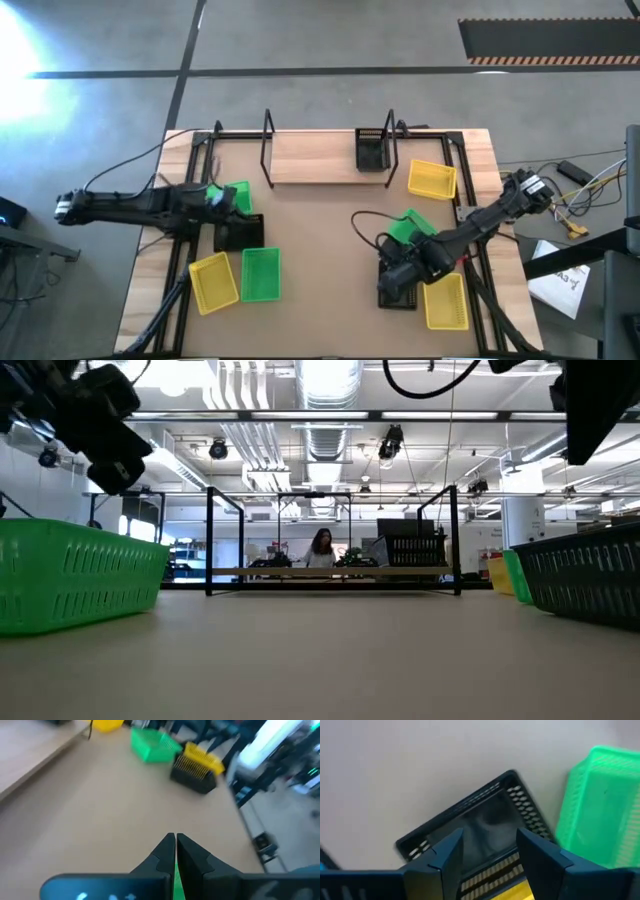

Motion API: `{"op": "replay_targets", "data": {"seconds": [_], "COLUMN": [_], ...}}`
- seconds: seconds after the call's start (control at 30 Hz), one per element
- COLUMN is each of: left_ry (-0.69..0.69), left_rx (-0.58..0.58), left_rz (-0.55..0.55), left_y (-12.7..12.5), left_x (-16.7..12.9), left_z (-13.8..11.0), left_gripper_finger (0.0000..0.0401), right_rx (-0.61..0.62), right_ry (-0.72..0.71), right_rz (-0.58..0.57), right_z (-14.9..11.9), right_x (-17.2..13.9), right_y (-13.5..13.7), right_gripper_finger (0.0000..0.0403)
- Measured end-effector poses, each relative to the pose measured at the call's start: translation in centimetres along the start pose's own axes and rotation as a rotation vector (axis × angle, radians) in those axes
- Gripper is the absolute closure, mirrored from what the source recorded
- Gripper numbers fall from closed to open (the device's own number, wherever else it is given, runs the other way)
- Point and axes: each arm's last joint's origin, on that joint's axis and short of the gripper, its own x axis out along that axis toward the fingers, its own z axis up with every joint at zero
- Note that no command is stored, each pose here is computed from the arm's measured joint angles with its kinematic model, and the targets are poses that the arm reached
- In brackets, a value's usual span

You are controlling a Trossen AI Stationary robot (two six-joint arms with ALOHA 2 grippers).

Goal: Stack baskets on shelf by color
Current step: Put the bottom left green bin on the shelf

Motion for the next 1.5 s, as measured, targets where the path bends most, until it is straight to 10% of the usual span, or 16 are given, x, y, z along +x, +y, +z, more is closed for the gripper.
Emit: {"op": "replay_targets", "data": {"seconds": [0.43, 0.93, 1.3, 1.5], "left_ry": [0.363, 0.779, 0.856, 0.858], "left_rx": [0.216, -0.063, -0.167, -0.116], "left_rz": [-0.064, 0.036, 0.131, 0.235], "left_y": [-6.6, -16.9, -19.0, -19.2], "left_x": [2.5, 11.0, 13.4, 14.0], "left_z": [5.2, 2.0, -1.0, -2.5], "left_gripper_finger": [0.0401, 0.0396, 0.0231, 0.0227], "right_rx": [-0.053, -0.417, -0.390, -0.312], "right_ry": [-0.113, -0.142, -0.293, -0.320], "right_rz": [-0.146, -0.219, -0.061, -0.007], "right_z": [-0.8, -2.1, -3.5, -4.0], "right_x": [2.1, 3.5, 3.6, 2.7], "right_y": [-2.6, -5.2, -8.4, -9.9], "right_gripper_finger": [0.0227, 0.0227, 0.0227, 0.0227]}}
